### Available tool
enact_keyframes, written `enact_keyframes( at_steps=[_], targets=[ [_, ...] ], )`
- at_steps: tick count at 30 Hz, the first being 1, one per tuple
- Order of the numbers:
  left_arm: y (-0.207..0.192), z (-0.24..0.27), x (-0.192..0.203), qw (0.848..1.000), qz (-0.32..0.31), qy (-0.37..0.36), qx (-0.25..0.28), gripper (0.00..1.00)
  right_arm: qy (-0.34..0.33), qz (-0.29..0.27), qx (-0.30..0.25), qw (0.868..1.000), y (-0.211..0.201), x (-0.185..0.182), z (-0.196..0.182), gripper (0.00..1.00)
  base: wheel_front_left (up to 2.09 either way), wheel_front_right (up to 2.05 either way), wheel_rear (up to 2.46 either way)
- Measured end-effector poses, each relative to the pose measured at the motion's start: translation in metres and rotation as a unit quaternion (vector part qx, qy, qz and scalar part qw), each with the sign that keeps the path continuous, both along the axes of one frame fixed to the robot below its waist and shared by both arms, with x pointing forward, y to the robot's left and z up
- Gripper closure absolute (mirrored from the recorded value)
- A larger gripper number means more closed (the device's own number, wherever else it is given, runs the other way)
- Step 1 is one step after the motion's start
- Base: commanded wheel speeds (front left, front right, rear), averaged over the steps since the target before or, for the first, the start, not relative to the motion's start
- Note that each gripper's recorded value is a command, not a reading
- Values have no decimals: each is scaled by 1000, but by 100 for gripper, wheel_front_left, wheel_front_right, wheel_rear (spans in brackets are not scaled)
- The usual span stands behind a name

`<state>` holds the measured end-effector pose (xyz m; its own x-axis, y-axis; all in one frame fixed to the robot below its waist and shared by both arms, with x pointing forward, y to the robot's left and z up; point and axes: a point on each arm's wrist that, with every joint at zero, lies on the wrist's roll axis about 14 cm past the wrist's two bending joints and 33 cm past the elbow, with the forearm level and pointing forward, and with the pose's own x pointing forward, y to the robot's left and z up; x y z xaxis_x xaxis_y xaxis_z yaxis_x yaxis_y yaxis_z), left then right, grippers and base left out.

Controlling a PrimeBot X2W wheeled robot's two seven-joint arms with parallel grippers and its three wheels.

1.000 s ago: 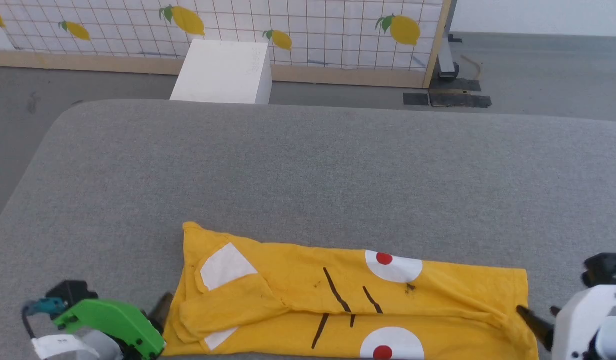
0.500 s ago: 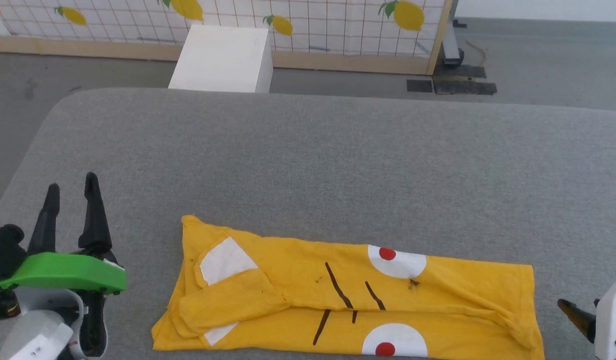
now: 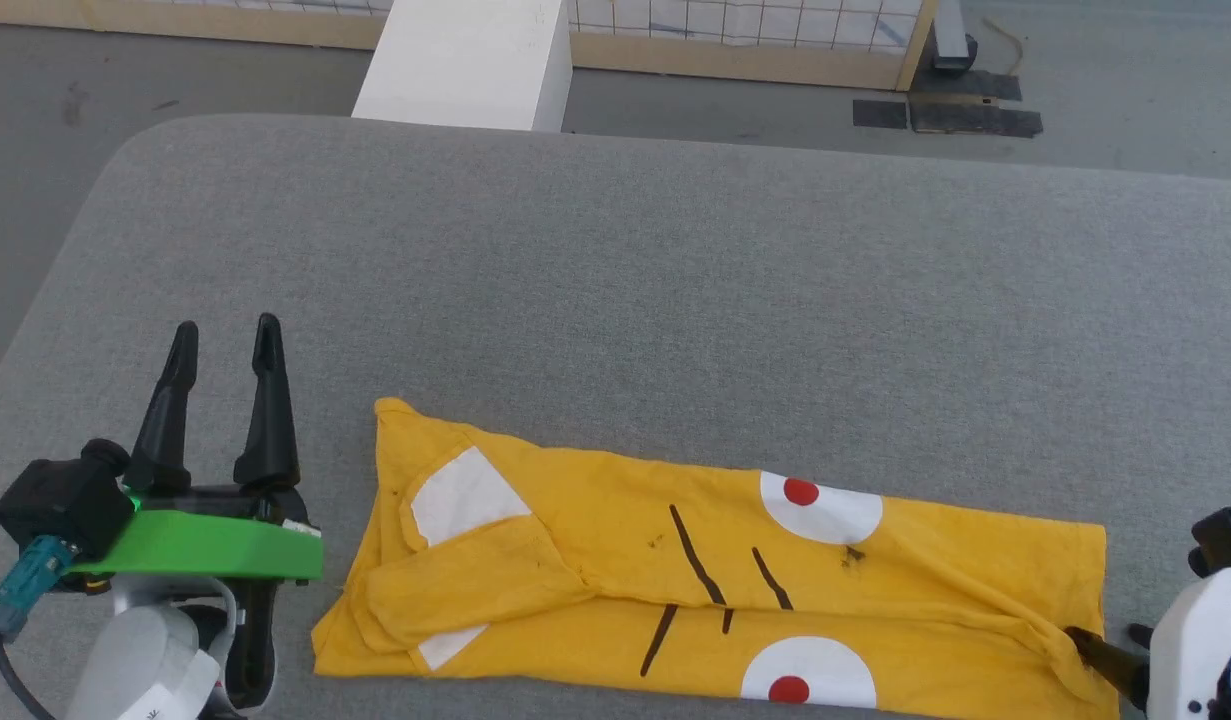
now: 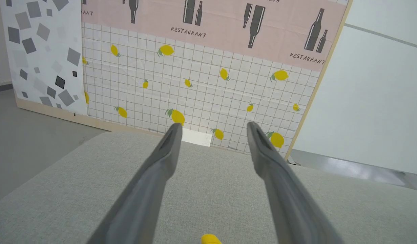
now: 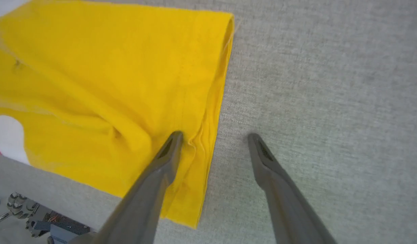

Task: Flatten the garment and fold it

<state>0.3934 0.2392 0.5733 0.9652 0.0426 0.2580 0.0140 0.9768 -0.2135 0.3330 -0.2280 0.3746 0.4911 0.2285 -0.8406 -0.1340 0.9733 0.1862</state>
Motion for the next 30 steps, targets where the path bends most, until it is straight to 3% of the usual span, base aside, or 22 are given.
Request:
enact_keyframes(
  at_steps=[14,15,16,17,26,30],
  targets=[
    [-3,-20,0,1000,6,19,-18,0,6,50,31,998,36,8,-7,0,0,0,0],
    [-3,-19,0,1000,6,17,-20,0,7,50,29,998,35,8,-7,65,0,0,0],
    [-3,-20,0,1000,6,18,-18,0,8,50,27,998,33,8,-8,90,0,0,0],
    [-2,-19,0,1000,7,17,-16,0,8,49,25,998,32,9,-8,100,0,0,0],
    [-4,-22,0,1000,4,21,-6,0,7,21,12,1000,11,14,-6,100,0,0,0],
    [-5,-24,1,1000,2,24,-5,0,-1,-18,-9,1000,-19,20,-1,100,0,0,0]
  ],
)
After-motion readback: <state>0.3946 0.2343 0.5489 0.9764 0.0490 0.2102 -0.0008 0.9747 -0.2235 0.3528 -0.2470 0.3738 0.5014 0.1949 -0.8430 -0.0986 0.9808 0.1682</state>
